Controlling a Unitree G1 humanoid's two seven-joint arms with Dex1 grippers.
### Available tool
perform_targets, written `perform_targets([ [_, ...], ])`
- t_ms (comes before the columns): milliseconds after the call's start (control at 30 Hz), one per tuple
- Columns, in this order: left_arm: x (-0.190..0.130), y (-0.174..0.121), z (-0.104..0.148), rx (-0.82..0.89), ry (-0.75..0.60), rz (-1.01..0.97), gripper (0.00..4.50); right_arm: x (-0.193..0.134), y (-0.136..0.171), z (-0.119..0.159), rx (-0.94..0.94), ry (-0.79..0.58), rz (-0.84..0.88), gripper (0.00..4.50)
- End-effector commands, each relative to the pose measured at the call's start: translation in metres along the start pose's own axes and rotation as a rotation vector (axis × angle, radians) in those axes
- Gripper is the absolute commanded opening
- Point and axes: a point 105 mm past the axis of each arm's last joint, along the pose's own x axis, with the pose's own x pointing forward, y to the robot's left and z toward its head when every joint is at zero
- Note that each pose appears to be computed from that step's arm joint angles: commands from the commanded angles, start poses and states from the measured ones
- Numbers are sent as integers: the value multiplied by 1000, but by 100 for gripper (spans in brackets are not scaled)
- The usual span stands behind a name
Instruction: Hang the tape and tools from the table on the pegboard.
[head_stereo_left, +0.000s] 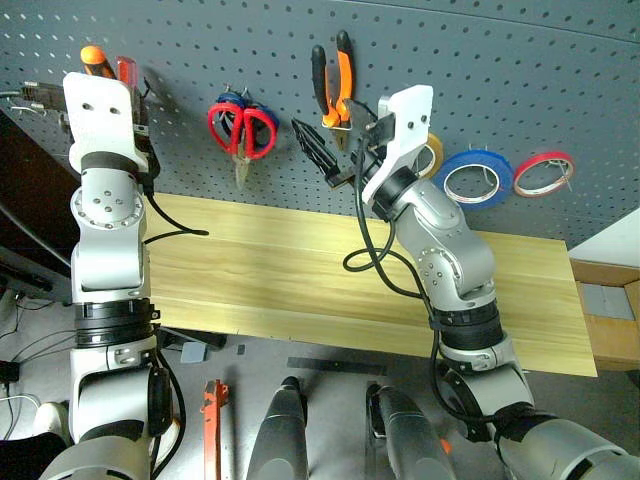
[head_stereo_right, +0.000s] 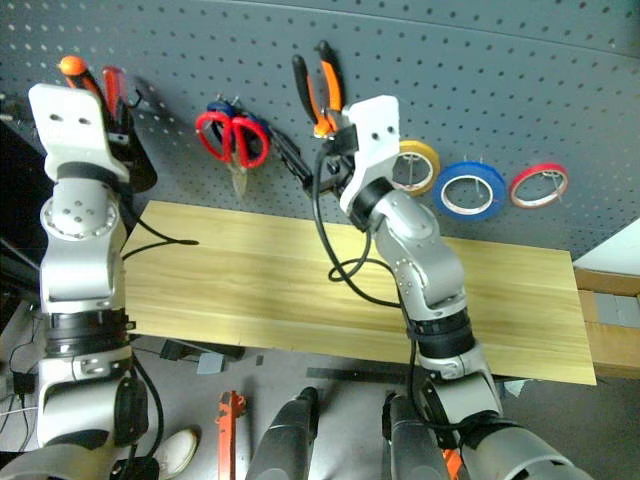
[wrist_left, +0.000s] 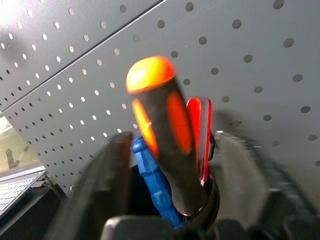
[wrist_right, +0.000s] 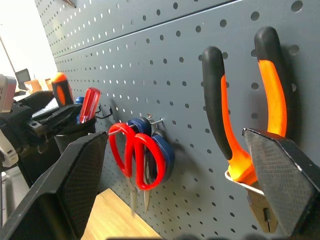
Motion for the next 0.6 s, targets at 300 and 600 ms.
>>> perform_targets([
  [300,-10,23,18,-20,-51,66,449,-2,7,10,-19,-35,41,450],
  [600,-44,20,32,-121,-50,5,449,-44,8,4,-129,31,147,450],
])
